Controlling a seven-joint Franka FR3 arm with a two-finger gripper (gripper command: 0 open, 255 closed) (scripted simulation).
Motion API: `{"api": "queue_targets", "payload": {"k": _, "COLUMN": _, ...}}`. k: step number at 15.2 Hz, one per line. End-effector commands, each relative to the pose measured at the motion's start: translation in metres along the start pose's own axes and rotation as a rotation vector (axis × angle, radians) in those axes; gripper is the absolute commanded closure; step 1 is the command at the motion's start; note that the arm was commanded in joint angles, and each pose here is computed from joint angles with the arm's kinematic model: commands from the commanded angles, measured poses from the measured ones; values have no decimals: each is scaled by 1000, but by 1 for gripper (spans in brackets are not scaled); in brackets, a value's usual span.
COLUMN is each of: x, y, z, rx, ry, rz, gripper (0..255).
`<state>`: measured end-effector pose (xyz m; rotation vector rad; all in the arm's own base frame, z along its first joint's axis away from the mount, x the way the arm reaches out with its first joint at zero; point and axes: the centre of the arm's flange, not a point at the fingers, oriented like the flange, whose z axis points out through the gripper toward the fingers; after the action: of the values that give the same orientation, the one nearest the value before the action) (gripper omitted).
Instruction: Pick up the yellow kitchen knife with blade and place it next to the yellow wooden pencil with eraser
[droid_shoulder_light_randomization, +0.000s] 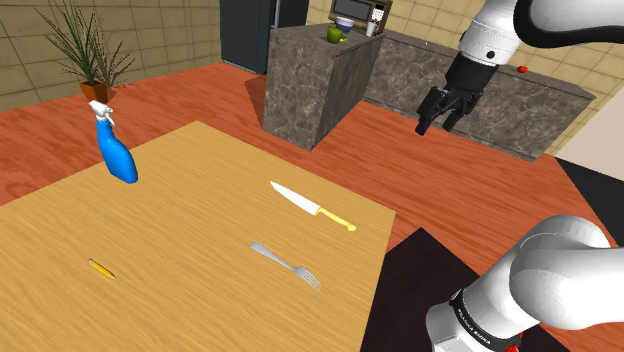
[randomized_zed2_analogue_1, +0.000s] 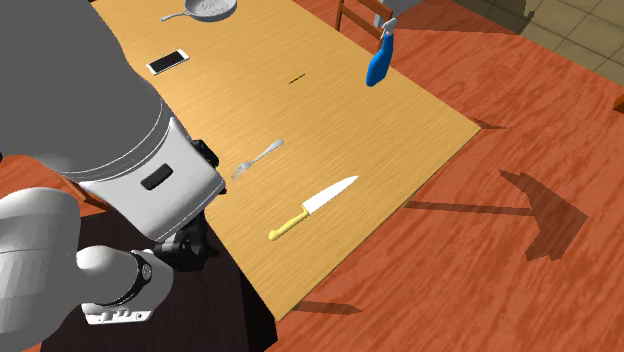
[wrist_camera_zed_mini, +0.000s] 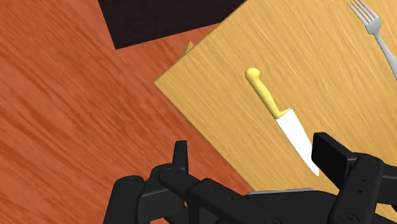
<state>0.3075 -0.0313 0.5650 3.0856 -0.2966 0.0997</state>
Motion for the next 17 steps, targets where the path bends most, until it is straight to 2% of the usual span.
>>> {"api": "queue_targets", "payload": {"k": 1, "x": 0, "y": 0, "z": 0, "rx": 0, "ry": 0, "rz": 0, "gripper": 0}}
{"api": "queue_targets", "payload": {"k": 17, "x": 66, "y": -74, "z": 188, "rx": 4, "ry": -30, "rz": -342, "gripper": 0}}
